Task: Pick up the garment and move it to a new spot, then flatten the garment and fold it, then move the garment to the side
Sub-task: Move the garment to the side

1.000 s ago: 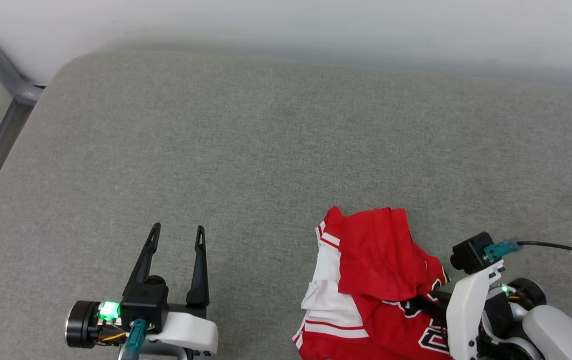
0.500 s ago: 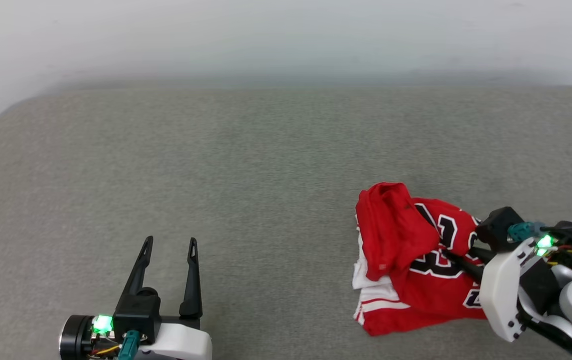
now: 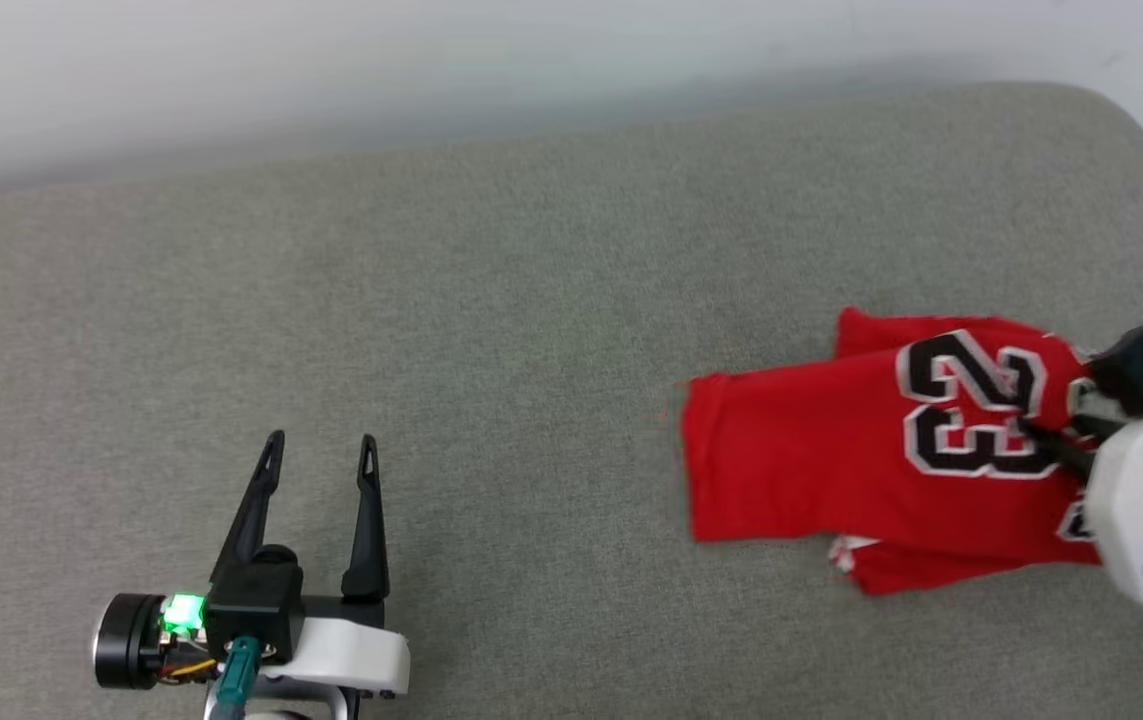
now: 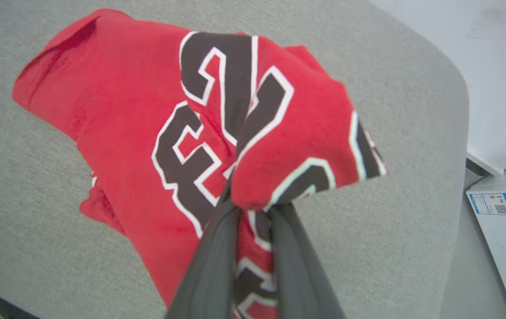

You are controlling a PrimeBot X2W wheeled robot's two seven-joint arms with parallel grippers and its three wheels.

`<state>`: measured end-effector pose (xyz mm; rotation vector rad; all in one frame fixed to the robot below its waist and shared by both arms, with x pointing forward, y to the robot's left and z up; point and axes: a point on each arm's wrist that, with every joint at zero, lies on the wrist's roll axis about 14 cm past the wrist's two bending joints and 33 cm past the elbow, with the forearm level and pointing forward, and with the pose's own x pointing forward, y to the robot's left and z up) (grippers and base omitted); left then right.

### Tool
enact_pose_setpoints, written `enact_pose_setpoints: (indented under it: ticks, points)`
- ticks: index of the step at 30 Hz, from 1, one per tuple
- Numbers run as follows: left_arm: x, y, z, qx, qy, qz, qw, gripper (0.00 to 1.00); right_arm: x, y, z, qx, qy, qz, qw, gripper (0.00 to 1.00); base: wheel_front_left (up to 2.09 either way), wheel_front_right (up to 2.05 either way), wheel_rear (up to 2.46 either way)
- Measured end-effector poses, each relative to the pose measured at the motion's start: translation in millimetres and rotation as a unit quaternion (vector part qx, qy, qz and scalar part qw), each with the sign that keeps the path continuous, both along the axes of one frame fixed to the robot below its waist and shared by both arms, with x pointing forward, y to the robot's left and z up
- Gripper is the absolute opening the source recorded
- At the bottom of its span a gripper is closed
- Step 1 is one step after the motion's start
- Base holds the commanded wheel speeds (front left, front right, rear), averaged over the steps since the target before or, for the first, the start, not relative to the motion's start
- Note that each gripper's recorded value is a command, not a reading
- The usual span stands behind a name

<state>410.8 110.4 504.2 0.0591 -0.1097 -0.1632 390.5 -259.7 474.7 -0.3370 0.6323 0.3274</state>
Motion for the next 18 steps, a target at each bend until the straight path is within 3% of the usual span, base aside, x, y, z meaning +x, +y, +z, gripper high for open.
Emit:
enact_pose_setpoints:
  ticks: [9,18]
  points:
    - [27,-6,-14,-0.001,0.006,-0.013,1.000,1.00,21,-94,-7,-0.057,0.041,-0.111,0.991,0.00,0.00,0.00,0.00]
    - [54,-3,-30,0.000,0.009,-0.012,1.000,1.00,49,-160,-20,-0.118,0.072,-0.187,0.973,0.00,0.00,0.00,0.00]
